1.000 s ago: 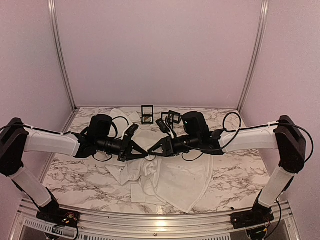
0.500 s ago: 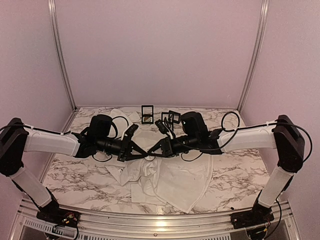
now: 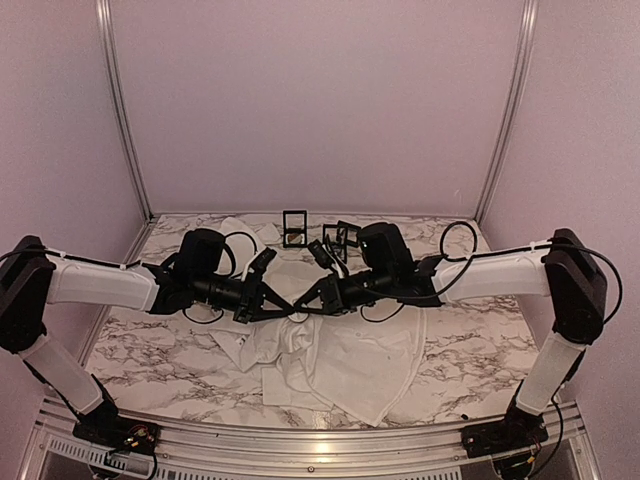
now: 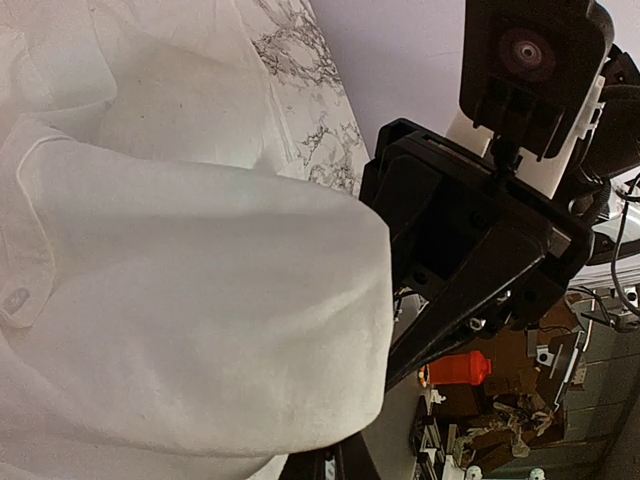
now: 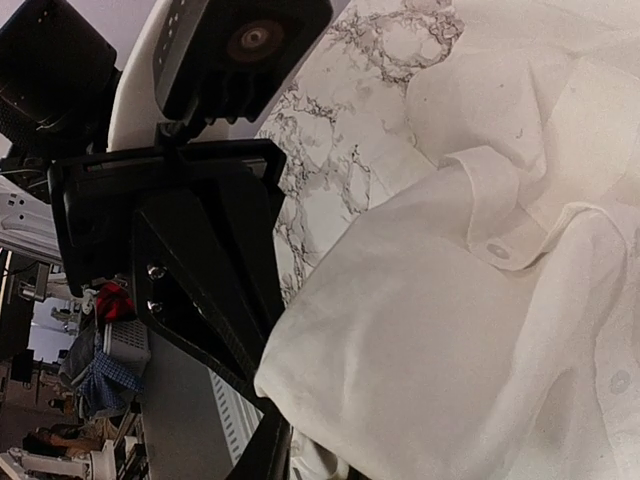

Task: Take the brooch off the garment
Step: Open the brooch with the flattened clothing.

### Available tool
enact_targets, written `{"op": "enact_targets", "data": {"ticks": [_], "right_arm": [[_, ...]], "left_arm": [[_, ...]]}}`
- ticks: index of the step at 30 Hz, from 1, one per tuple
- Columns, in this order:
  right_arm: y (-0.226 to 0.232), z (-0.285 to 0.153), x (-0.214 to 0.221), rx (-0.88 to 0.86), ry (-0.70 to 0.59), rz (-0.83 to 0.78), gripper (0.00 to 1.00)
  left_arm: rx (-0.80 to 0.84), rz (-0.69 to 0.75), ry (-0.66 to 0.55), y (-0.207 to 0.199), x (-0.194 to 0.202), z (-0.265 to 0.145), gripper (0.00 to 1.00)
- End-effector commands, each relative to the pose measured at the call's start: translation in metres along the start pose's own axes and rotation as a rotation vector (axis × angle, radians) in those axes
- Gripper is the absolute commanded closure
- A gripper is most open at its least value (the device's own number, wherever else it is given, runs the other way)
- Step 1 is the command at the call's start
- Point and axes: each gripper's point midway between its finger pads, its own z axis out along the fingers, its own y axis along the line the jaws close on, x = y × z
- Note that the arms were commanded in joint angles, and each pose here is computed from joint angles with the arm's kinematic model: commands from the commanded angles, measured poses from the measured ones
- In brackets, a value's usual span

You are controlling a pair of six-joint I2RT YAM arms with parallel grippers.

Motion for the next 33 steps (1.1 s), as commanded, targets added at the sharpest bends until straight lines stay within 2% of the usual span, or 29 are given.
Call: {"op": "enact_targets", "data": {"ticks": [1,33], "right_arm": [[0.027,0.009,0.000,-0.066,0.025,-0.050,0.80],[0.026,0.022,-0.002,0.054,0.049,-0.112,0.86]], "left_arm": [[-0.006,0.060,-0.049,-0.013,-0.016,-0.001,1.00],[0.063,0.097,-0.080,-0.044,-0.028,-0.006,1.00]]}}
